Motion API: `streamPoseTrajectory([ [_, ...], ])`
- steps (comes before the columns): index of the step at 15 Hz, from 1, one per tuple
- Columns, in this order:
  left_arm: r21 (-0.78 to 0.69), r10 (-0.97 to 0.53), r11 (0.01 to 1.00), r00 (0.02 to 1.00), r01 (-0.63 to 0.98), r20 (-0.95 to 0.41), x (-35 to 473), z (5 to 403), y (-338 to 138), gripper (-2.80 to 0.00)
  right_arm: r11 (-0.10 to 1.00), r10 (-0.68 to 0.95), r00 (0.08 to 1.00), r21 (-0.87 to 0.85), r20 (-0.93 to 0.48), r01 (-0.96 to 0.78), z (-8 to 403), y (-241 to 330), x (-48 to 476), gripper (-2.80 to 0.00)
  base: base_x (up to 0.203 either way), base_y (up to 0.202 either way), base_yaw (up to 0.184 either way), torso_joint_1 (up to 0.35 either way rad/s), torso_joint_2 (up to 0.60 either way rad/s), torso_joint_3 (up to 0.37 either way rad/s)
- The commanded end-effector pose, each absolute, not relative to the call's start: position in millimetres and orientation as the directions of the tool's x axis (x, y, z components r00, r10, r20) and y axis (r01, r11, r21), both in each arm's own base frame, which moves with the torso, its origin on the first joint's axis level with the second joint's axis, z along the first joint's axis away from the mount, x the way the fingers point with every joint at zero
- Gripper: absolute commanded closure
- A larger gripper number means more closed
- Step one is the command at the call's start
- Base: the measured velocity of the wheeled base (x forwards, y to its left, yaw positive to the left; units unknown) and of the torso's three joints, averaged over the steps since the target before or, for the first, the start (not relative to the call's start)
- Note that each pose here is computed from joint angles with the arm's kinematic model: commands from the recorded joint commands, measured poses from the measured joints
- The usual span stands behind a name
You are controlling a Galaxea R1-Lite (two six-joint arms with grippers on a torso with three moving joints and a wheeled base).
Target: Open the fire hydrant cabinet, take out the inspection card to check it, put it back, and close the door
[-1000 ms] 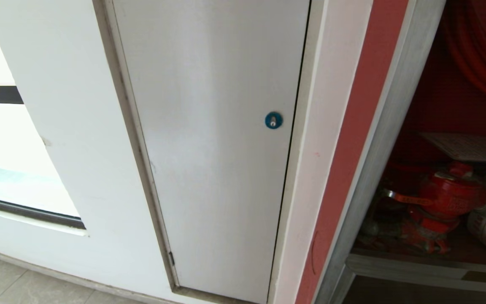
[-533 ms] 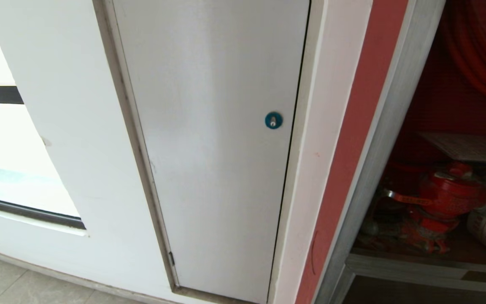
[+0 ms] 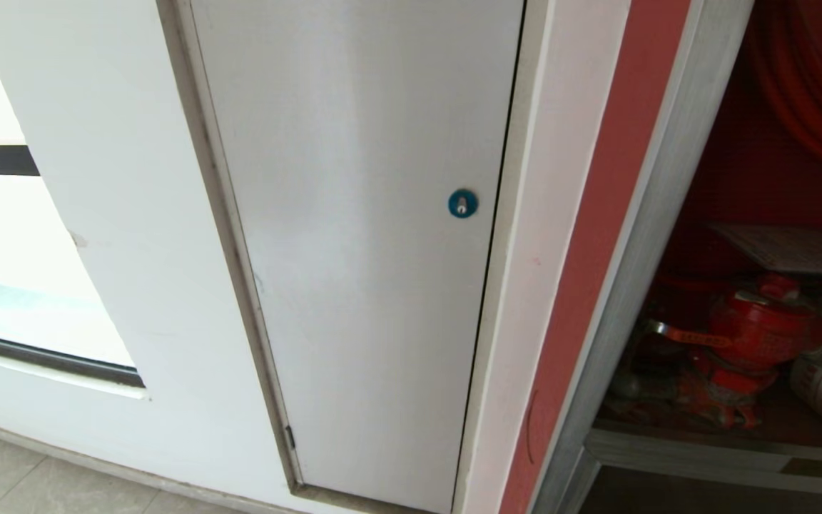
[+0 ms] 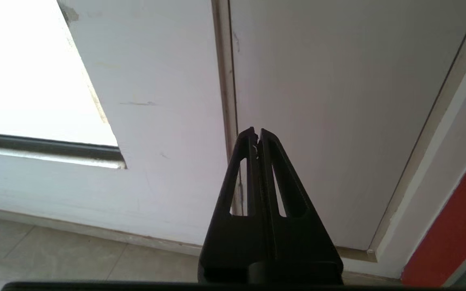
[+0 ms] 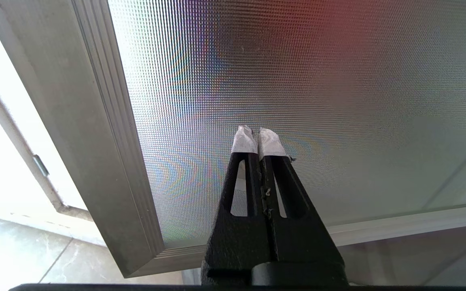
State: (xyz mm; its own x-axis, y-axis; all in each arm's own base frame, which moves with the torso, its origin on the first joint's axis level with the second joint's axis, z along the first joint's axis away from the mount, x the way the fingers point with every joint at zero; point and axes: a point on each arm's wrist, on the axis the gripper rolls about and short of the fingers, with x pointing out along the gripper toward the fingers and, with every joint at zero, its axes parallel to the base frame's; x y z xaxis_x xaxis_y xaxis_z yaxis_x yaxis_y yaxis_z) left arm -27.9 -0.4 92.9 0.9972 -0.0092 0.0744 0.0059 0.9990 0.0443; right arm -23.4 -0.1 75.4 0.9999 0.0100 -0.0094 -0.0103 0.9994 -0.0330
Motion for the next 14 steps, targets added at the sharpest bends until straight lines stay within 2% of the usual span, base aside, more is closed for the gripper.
streamPoseTrajectory([
  [1, 0.069, -0.006, 0.998, 0.997, 0.0, 0.082, -24.0, 85.8, -0.3, 0.0, 0.999, 0.011, 1.0, -0.034, -0.009, -0.011, 75.4, -0.1, -23.4, 0.0, 0.0, 0.0, 0.0, 0.0, 0.0, 0.0],
  [4, 0.104, -0.009, 0.995, 1.0, 0.007, 0.017, -22.4, 76.2, -0.4, 0.0, 0.999, 0.011, 1.0, -0.034, -0.009, -0.011, 75.4, -0.1, -23.4, 0.0, 0.0, 0.0, 0.0, 0.0, 0.0, 0.0],
  [7, 0.051, -0.017, 0.999, 1.0, 0.016, 0.014, -22.2, 75.6, -0.6, 0.0, 0.999, 0.011, 1.0, -0.034, -0.009, -0.011, 75.4, -0.1, -23.4, 0.0, 0.0, 0.0, 0.0, 0.0, 0.0, 0.0],
  [14, 0.051, -0.017, 0.999, 1.0, 0.016, 0.014, -22.2, 75.6, -0.6, 0.0, 0.999, 0.011, 1.0, -0.034, -0.009, -0.011, 75.4, -0.1, -23.4, 0.0, -0.018, 0.0, 0.0, 0.003, 0.0, 0.0],
])
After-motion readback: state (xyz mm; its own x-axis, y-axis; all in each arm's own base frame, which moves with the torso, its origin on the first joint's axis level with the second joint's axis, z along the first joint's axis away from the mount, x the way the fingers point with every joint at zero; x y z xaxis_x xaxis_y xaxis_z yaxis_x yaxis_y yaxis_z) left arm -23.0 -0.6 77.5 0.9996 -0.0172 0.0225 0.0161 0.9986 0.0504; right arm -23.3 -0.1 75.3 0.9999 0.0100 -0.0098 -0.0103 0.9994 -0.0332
